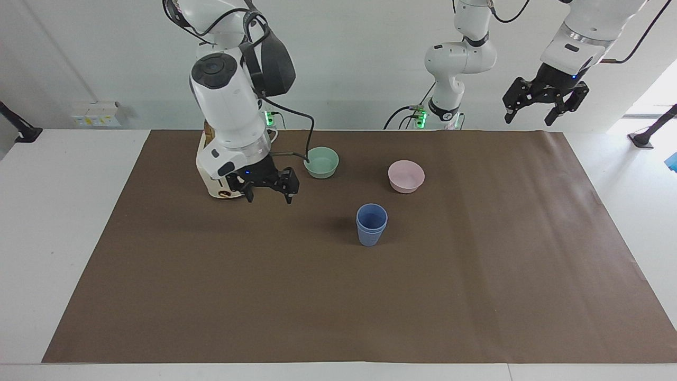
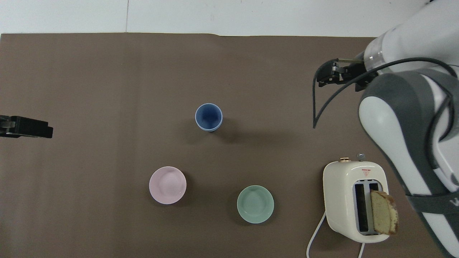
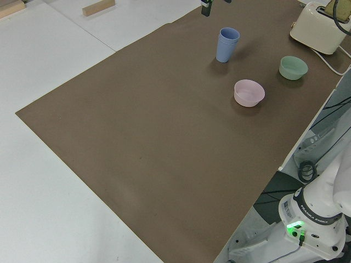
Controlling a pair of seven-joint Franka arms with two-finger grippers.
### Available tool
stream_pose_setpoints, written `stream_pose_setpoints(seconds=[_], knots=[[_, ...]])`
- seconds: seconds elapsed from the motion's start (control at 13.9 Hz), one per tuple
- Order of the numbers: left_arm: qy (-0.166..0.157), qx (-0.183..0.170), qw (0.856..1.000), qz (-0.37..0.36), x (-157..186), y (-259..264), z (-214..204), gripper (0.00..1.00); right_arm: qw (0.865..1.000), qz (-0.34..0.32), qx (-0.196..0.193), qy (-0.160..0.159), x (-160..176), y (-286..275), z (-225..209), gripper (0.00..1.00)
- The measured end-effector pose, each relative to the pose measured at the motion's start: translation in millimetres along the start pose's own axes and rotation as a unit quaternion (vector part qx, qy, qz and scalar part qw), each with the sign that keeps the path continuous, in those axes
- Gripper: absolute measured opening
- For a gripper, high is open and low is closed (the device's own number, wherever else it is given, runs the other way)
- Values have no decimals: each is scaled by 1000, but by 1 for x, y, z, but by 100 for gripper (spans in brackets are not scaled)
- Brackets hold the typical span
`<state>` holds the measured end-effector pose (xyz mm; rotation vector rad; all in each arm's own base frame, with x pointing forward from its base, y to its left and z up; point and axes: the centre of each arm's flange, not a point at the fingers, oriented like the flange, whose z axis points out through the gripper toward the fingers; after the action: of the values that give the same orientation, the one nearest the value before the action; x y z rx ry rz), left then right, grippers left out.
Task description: Stack blue cups with both arms
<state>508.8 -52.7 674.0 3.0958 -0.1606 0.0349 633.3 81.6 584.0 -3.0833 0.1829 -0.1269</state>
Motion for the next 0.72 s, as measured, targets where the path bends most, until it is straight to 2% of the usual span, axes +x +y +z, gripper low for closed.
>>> stream_pose_setpoints(seconds=[0.22, 0.43, 0.72], knots=[[0, 0, 1000, 0, 0, 0, 0, 100, 1000, 10, -19, 4, -5, 60, -32, 100], [0, 0, 1000, 0, 0, 0, 0, 100, 999, -7, -32, -8, -13, 109, -51, 100], [0, 0, 1000, 0, 0, 0, 0, 100, 999, -17, -42, -14, -25, 134, -72, 100]])
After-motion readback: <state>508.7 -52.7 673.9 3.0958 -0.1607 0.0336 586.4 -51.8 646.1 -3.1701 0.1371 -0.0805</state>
